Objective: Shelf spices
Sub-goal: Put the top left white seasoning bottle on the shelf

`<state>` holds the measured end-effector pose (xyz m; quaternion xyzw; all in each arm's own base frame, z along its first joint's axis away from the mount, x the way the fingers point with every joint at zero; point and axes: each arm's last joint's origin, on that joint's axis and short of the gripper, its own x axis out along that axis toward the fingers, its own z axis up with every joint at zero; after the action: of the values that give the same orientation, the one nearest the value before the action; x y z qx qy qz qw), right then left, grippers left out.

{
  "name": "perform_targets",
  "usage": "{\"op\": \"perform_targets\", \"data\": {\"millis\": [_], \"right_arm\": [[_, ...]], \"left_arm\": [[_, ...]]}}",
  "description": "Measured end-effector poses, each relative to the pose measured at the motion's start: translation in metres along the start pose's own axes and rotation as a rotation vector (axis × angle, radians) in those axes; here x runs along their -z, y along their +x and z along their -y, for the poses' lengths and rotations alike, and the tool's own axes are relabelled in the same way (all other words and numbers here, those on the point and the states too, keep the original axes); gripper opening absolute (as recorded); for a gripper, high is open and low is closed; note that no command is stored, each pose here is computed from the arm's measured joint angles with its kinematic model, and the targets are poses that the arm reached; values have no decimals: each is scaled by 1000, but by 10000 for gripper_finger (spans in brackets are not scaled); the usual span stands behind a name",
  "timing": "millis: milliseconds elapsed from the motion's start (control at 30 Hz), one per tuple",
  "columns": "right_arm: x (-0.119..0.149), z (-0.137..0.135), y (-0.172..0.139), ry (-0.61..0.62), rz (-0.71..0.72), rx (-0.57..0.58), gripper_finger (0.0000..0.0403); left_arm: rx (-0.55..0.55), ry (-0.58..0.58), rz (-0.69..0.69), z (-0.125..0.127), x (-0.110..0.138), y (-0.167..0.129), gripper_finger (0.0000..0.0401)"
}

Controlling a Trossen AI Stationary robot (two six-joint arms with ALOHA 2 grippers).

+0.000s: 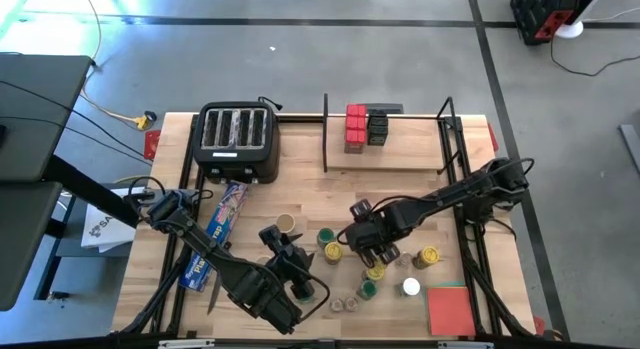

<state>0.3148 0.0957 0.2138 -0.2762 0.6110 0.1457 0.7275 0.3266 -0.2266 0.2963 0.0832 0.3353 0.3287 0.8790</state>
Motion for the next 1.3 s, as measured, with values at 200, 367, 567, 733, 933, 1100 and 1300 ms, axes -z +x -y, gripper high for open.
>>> {"op": "perform_targets", "data": {"millis": [200, 367, 567, 733, 933, 1100, 1300], "right_arm": [[6, 12, -13, 65, -85, 1, 304], [7, 16, -25, 157, -109, -12, 307], [14, 18, -47, 411, -50, -4, 307], [17, 21, -60, 819, 16, 6, 307], [15, 22, -41, 1002, 11, 4, 307], [14, 27, -21, 1035, 84, -42, 307], [22, 28, -11, 981, 28, -98, 307]], "left_arm": [[4, -4, 0, 0, 0, 0, 268], [5, -6, -1, 1, 0, 0, 268], [10, -9, -3, 1, 0, 0, 268], [12, -11, -1, 1, 0, 0, 268], [9, -12, 5, 1, 0, -1, 268], [10, -5, 5, 1, 0, -1, 268], [11, -5, 2, 1, 0, 0, 268]]}}
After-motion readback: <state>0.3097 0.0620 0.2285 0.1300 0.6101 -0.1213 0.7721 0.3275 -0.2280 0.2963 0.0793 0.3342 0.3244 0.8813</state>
